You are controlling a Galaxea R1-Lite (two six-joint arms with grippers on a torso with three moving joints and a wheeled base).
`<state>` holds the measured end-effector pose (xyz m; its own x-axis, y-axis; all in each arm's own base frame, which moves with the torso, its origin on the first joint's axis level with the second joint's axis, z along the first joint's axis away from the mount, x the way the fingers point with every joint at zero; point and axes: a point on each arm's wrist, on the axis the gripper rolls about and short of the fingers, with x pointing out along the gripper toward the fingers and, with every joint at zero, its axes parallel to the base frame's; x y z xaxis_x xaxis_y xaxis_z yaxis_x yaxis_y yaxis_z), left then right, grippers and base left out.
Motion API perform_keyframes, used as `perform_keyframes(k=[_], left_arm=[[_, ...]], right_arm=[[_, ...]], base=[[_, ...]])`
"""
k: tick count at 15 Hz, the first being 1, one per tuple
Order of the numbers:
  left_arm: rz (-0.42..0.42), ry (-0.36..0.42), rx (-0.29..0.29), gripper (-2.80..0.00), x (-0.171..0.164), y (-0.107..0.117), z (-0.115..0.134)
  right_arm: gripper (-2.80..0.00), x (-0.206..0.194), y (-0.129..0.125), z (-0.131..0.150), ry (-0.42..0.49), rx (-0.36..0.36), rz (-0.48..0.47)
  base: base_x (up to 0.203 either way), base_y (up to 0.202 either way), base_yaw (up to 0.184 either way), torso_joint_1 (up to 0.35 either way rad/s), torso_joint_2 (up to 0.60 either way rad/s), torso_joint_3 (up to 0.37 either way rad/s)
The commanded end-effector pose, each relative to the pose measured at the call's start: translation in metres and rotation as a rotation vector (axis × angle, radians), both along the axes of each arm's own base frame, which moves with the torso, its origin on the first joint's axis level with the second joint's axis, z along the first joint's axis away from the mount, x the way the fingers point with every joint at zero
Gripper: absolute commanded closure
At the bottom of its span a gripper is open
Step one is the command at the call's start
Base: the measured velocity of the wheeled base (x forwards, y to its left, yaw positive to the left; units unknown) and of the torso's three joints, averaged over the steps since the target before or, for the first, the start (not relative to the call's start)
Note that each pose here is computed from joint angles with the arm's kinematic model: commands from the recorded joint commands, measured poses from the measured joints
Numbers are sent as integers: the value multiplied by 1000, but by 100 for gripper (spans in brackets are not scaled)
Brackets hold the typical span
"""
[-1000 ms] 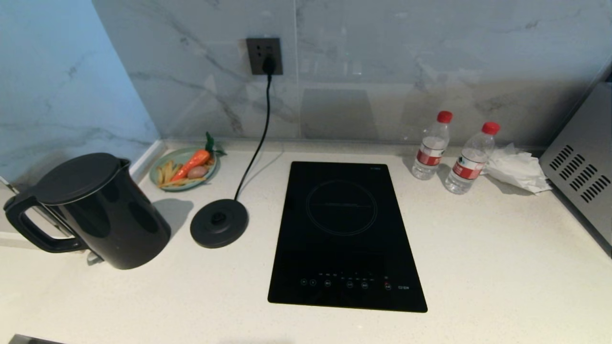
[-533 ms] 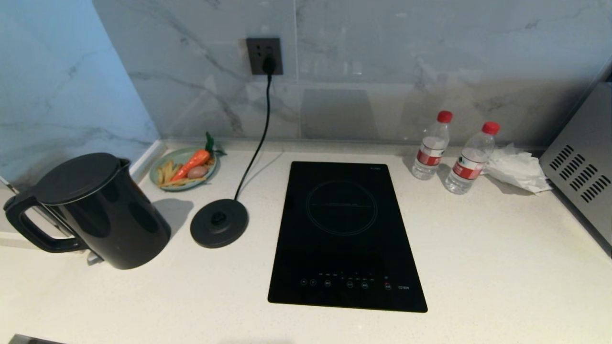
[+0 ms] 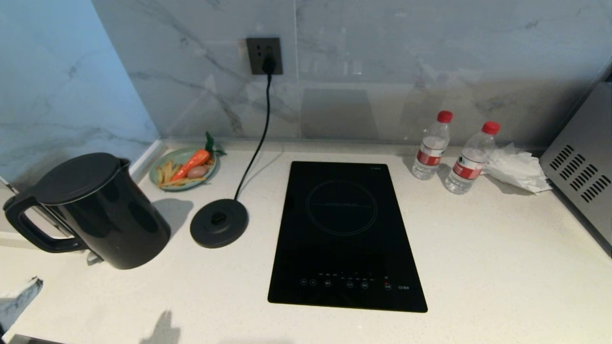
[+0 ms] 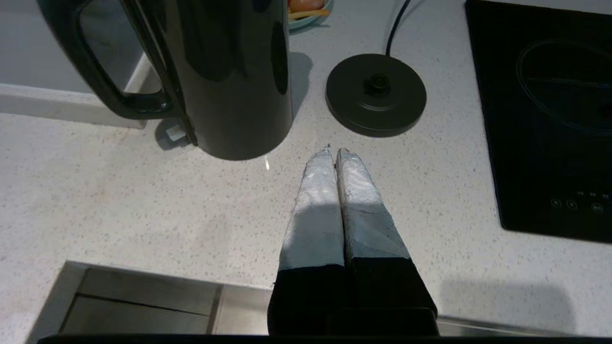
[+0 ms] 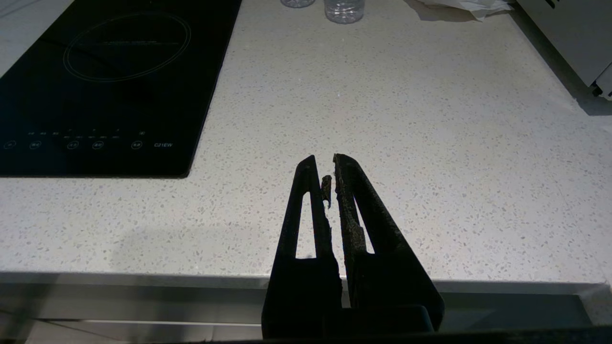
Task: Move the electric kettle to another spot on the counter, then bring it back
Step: Grab the kettle
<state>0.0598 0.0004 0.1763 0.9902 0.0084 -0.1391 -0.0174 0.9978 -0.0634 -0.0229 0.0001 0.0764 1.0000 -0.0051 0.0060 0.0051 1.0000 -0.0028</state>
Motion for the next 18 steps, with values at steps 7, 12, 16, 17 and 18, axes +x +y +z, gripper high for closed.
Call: perform_keyframes(k=[7, 12, 16, 17, 18], left_arm=[[243, 183, -50, 0, 92, 19, -27], [290, 222, -25, 0, 95, 29, -33], [339, 205, -28, 0, 124, 43, -43], [351, 192, -29, 0, 130, 47, -46], [358, 185, -28, 0, 134, 50, -48]], right_arm=[[0, 0, 0, 0, 1, 0, 1], [0, 0, 0, 0, 1, 0, 1], [0, 0, 0, 0, 0, 0, 1], [0, 0, 0, 0, 0, 0, -1], [0, 0, 0, 0, 0, 0, 1]], base=[[0, 0, 0, 0, 0, 0], [0, 0, 0, 0, 0, 0], [0, 0, 0, 0, 0, 0], [0, 0, 0, 0, 0, 0], [0, 0, 0, 0, 0, 0]])
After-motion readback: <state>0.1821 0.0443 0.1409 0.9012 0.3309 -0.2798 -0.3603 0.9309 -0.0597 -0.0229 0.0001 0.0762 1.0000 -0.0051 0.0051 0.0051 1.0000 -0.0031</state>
